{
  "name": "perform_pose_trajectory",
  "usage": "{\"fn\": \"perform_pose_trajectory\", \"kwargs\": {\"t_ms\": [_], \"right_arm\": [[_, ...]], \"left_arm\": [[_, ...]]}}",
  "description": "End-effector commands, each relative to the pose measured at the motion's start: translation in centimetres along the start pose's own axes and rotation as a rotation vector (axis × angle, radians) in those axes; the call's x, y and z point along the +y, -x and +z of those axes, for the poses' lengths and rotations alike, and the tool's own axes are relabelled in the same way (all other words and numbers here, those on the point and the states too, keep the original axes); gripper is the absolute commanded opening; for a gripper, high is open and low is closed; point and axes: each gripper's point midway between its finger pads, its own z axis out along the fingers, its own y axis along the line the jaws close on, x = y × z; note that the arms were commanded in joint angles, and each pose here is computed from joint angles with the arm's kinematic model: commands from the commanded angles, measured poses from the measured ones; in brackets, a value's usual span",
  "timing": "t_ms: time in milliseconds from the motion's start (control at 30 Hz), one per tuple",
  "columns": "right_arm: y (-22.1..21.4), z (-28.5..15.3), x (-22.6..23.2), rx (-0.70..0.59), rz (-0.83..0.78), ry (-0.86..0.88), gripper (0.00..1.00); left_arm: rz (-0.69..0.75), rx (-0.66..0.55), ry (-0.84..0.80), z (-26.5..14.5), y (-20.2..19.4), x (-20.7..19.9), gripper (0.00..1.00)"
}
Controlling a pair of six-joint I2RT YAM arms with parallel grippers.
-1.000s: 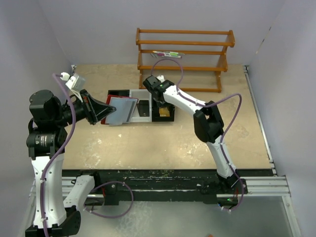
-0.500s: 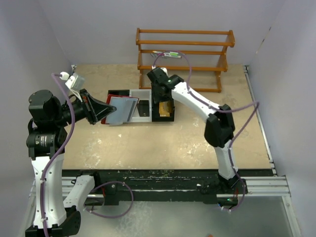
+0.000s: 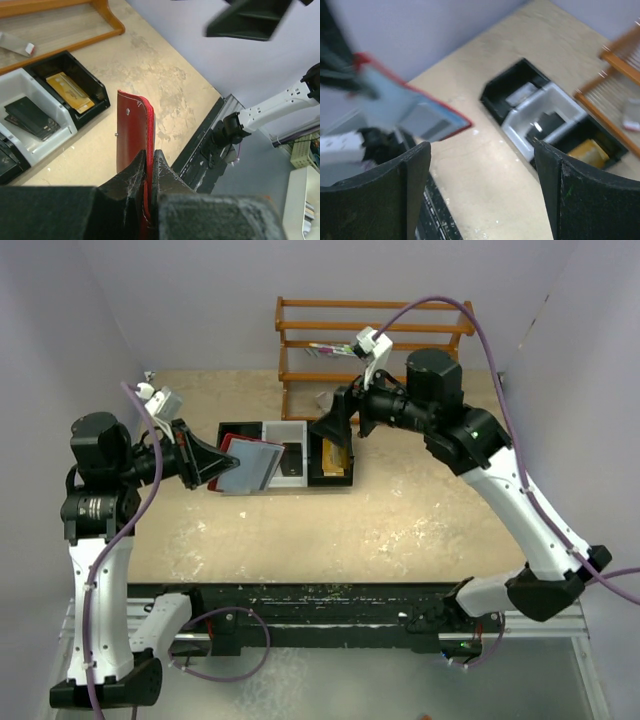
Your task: Take the credit cards out of the card holder
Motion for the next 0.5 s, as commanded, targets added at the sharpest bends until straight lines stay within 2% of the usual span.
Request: {"fn": "perform_pose_trajectory", "kwargs": {"t_ms": [0, 167, 367, 467], "right_arm": [[0.5, -2.2, 6.7, -0.042, -0.192, 0.407, 0.87], [0.6, -3.1, 11.0, -0.050, -0.240, 0.639, 1.00], [-0.8, -1.0, 14.0, 0.019, -0.282, 0.722, 1.00], [-1.9, 0.0, 15.1, 0.066, -0.301, 0.743, 0.96]], "left_arm": [[0.059, 0.026, -0.094, 0.0, -0.1, -1.0, 0.01], [0.061, 0.048, -0.198, -0.3, -0.6, -2.7, 0.04], [0.066, 0.065, -0.306, -0.8, -1.3, -4.4, 0.05], [0.058, 0.076, -0.356, -1.1, -1.5, -5.1, 0.05]]}}
